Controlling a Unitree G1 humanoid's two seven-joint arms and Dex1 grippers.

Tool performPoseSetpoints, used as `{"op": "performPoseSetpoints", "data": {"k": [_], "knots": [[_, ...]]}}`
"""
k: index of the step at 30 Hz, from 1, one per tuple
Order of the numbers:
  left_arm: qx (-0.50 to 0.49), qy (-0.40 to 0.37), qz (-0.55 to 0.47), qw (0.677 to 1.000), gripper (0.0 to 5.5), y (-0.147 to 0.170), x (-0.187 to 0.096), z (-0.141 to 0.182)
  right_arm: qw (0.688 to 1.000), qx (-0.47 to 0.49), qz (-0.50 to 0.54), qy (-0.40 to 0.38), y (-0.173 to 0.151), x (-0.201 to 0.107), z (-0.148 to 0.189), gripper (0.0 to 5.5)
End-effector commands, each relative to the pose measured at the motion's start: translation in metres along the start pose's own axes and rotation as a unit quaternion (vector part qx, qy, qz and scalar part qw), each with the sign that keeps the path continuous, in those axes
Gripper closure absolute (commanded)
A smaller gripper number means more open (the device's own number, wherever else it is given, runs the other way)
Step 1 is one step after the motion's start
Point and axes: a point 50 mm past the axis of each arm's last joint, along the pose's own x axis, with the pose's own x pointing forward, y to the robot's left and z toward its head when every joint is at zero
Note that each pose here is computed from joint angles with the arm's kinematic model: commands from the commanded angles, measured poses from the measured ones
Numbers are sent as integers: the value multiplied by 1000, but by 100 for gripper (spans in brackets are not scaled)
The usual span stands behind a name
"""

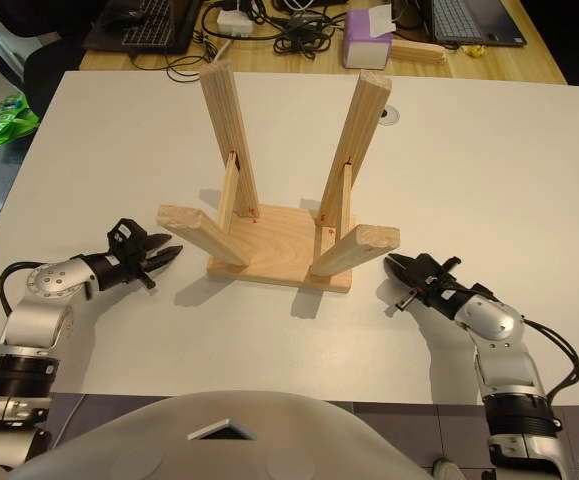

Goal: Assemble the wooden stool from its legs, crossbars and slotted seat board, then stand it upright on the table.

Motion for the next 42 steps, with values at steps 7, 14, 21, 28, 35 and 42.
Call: {"op": "performPoseSetpoints", "data": {"k": [7,14,21,28,35,42], "knots": [[51,42,-44,997,541,-4,-9,4,995,7,95,-6,16,6,8,550],[58,12,-129,990,546,-33,0,13,989,46,142,-9,25,3,12,550],[57,18,-144,988,546,-37,-1,11,985,67,156,-10,23,0,15,550],[61,12,-119,991,546,-33,9,14,984,58,166,-16,21,7,21,550],[74,49,-97,991,546,-24,3,8,985,60,164,-11,20,2,18,550],[62,13,-107,992,546,-33,12,17,984,60,165,-16,20,4,20,550]]}}
